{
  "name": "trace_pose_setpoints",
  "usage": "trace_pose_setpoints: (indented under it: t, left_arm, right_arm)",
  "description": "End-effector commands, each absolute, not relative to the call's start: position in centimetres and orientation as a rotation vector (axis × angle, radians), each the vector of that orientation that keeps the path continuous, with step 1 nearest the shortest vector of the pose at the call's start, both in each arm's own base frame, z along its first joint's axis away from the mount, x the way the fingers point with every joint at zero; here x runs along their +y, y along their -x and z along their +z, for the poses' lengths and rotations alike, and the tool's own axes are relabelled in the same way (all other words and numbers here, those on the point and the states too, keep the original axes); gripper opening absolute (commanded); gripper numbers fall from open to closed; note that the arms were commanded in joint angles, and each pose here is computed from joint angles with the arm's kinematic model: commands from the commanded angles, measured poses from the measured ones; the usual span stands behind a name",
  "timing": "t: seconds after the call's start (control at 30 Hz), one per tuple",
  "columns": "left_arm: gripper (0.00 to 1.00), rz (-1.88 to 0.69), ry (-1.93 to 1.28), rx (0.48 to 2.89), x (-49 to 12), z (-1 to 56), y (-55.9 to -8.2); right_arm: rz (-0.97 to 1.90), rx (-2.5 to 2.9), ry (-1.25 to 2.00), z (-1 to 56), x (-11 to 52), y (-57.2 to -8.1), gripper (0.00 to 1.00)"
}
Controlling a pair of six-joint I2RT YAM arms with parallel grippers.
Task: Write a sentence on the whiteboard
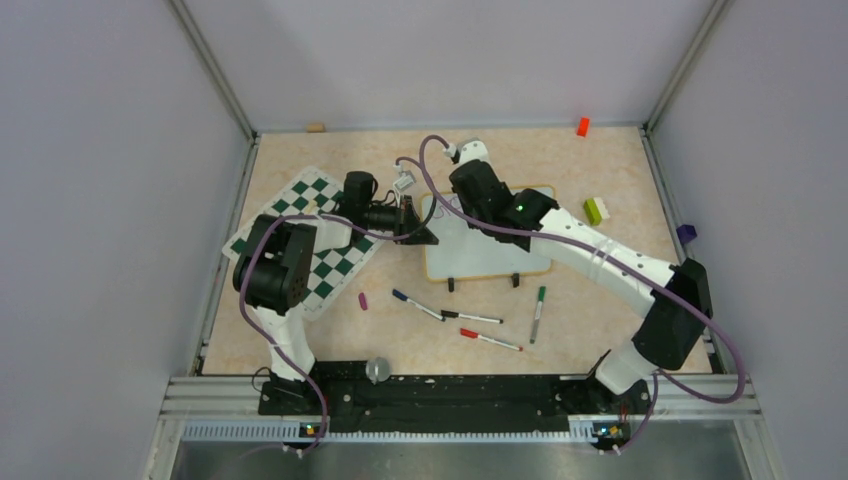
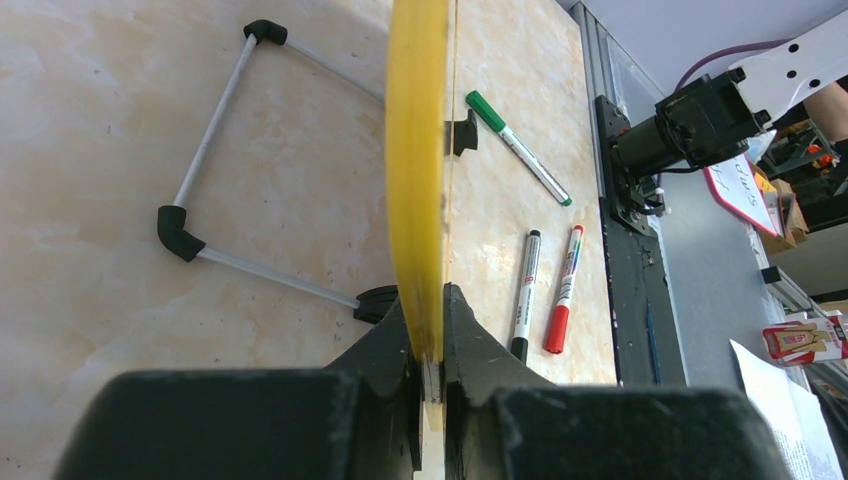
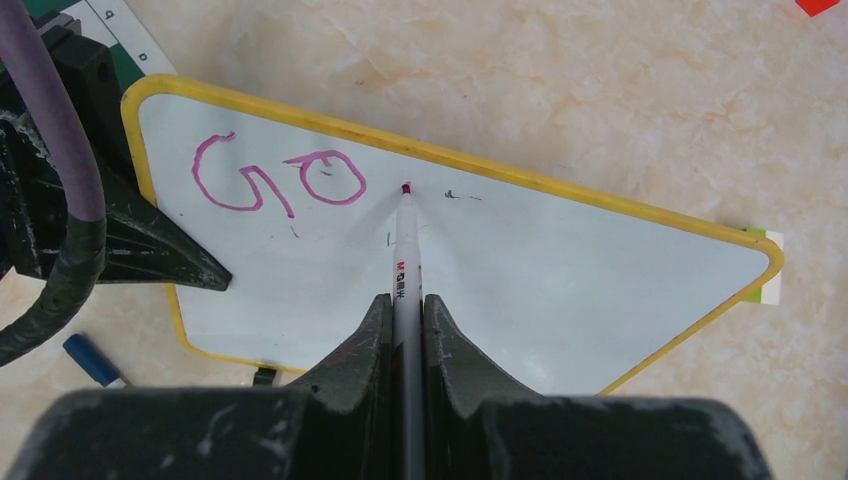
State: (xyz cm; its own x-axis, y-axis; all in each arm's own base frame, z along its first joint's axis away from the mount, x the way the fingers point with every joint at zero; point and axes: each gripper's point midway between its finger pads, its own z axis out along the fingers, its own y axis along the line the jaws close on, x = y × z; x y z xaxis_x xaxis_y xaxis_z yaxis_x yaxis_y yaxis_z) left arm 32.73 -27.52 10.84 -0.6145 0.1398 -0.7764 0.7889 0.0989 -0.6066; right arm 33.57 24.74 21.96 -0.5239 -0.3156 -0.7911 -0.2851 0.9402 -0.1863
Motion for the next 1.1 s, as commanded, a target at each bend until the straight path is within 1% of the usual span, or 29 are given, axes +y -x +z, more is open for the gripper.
trace_pose_setpoints:
  t: [0.0, 0.5, 1.07]
  left_arm:
    - [0.0, -1.529, -0.953, 1.836, -27.9, 10.2, -32.2]
    - [0.0, -1.527, -0.953, 1.839, -28.0, 10.1, -32.1]
    - [0.0, -1.522, -0.955, 1.839, -28.0, 10.1, -32.2]
  right_arm:
    - [-0.014, 2.12, 0.382, 23.0, 25.3, -34.8, 0.0]
    - [-0.002, 2.186, 0.442, 20.5, 24.8, -33.1, 0.0]
    - [-0.108, 2.174, 0.379, 21.2, 22.3, -33.4, 0.0]
